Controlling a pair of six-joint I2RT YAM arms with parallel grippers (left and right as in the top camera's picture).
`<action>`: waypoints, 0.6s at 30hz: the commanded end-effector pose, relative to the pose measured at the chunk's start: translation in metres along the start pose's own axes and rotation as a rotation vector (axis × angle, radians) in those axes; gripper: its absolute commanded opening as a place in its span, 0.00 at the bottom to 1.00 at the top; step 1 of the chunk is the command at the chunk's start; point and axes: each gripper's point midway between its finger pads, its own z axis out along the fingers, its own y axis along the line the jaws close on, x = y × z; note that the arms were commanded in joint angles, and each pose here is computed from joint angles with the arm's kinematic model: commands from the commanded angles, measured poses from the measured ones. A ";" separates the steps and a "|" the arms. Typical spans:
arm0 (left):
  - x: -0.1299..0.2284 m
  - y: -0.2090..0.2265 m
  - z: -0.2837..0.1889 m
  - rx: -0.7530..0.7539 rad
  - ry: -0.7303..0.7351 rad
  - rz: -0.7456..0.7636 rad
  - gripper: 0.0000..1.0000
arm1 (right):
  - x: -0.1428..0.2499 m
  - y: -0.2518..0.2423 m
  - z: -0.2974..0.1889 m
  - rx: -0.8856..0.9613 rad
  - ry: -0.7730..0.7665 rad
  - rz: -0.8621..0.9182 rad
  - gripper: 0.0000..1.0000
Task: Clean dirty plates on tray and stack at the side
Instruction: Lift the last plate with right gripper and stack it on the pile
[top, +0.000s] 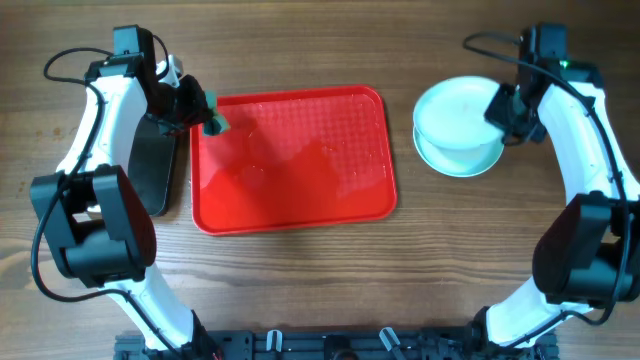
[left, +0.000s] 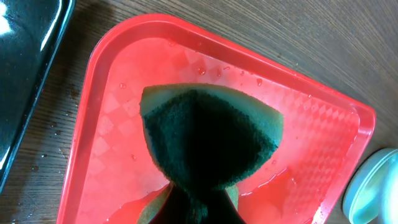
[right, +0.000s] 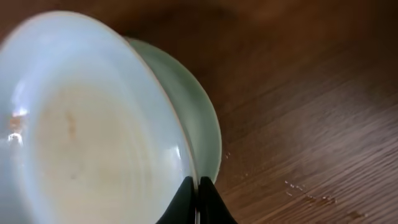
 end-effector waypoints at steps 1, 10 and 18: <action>-0.003 -0.003 -0.004 -0.002 -0.018 0.006 0.04 | 0.025 0.002 0.018 -0.032 0.059 -0.005 0.04; -0.025 -0.003 -0.066 -0.127 -0.190 0.046 0.04 | 0.011 0.038 -0.007 -0.232 0.041 -0.051 0.56; -0.037 0.060 -0.099 -0.391 -0.249 0.114 0.04 | 0.055 0.185 -0.059 -0.578 -0.035 -0.489 0.67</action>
